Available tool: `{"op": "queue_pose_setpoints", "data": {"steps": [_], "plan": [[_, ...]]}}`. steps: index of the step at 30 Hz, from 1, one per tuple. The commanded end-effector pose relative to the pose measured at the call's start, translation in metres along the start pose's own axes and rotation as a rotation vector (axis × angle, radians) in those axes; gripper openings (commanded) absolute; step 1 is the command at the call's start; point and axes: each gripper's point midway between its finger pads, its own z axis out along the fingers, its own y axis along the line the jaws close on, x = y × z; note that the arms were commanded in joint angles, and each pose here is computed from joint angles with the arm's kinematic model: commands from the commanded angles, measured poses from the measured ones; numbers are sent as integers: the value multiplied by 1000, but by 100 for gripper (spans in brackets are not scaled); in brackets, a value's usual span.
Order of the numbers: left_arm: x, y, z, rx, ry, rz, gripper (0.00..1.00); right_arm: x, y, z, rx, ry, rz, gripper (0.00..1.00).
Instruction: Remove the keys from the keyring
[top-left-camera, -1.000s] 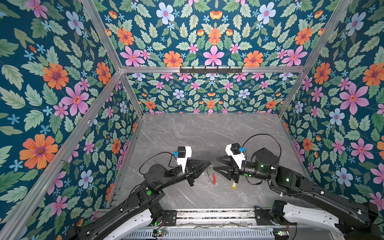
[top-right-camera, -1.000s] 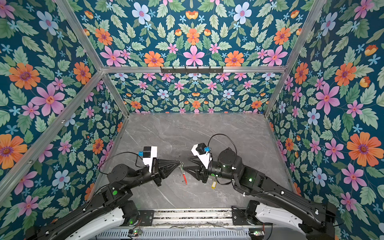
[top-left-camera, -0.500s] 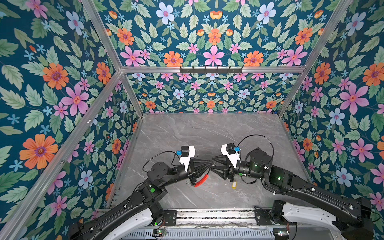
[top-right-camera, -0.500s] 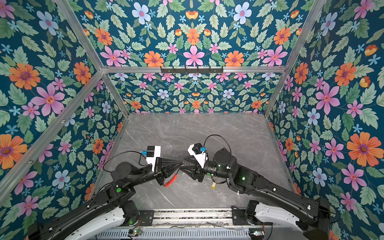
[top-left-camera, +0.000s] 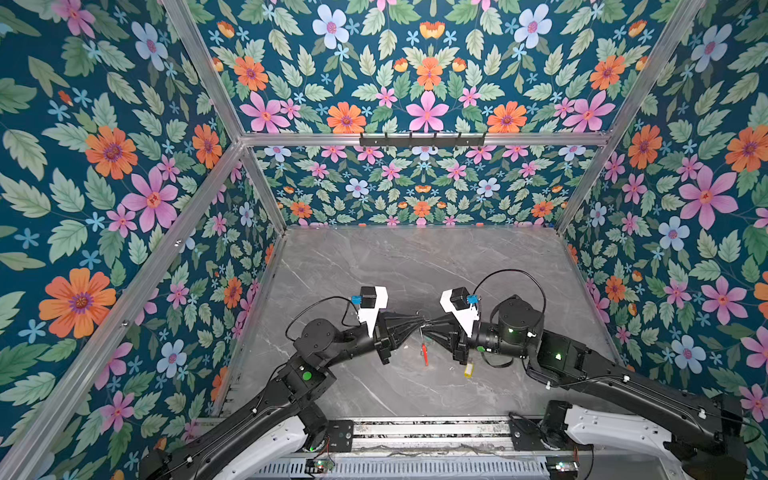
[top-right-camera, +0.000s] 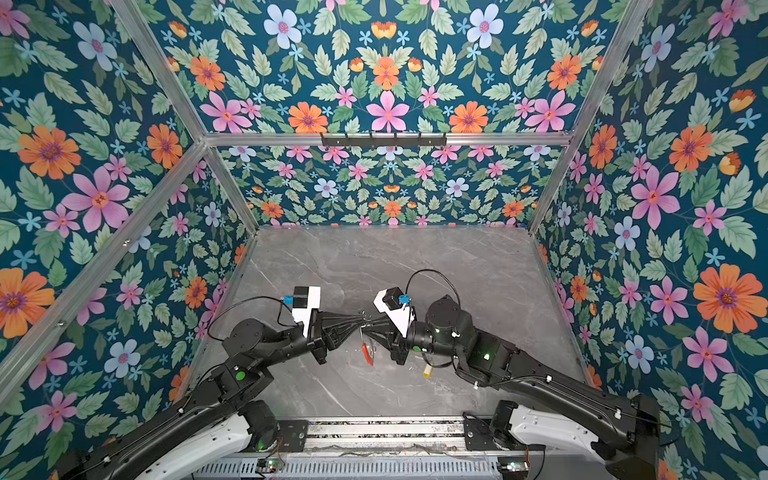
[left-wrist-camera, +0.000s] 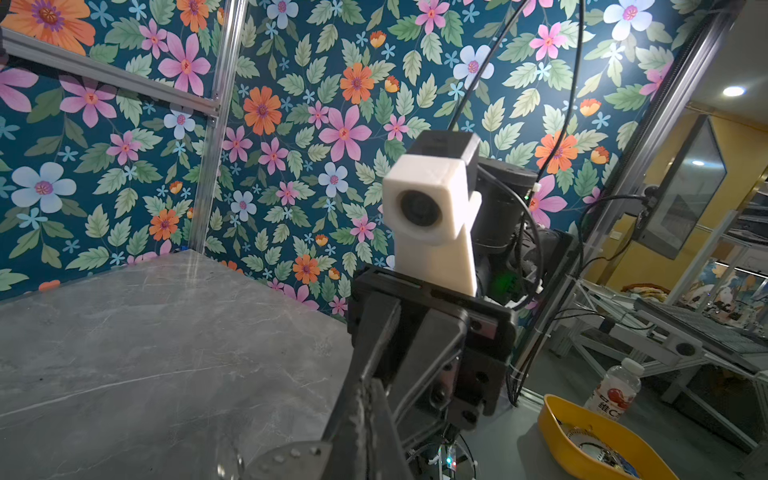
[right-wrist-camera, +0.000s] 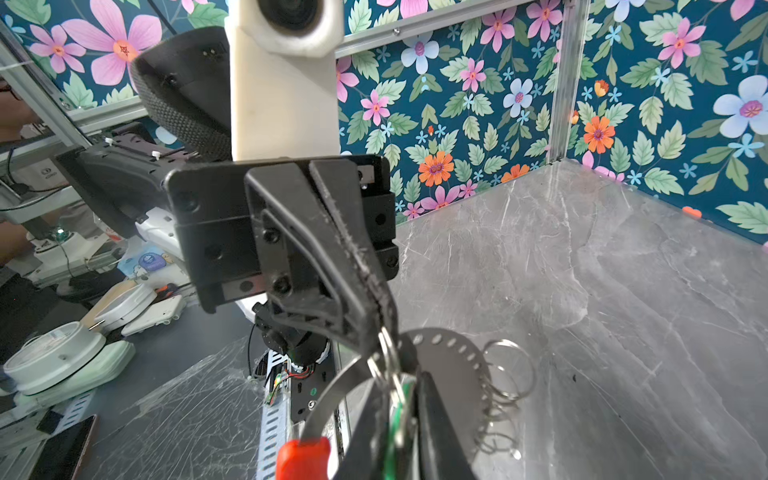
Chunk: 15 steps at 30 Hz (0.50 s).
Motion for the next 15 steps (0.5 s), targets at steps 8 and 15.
{"op": "queue_pose_setpoints", "data": {"steps": [8,15], "plan": [[-11,-5,0,51,-40,14,0,7,15,13,-75,70,-31,0],[-11,-1,-1,59,-44,12,0,14,10,20,-62,91,-6,0]]}}
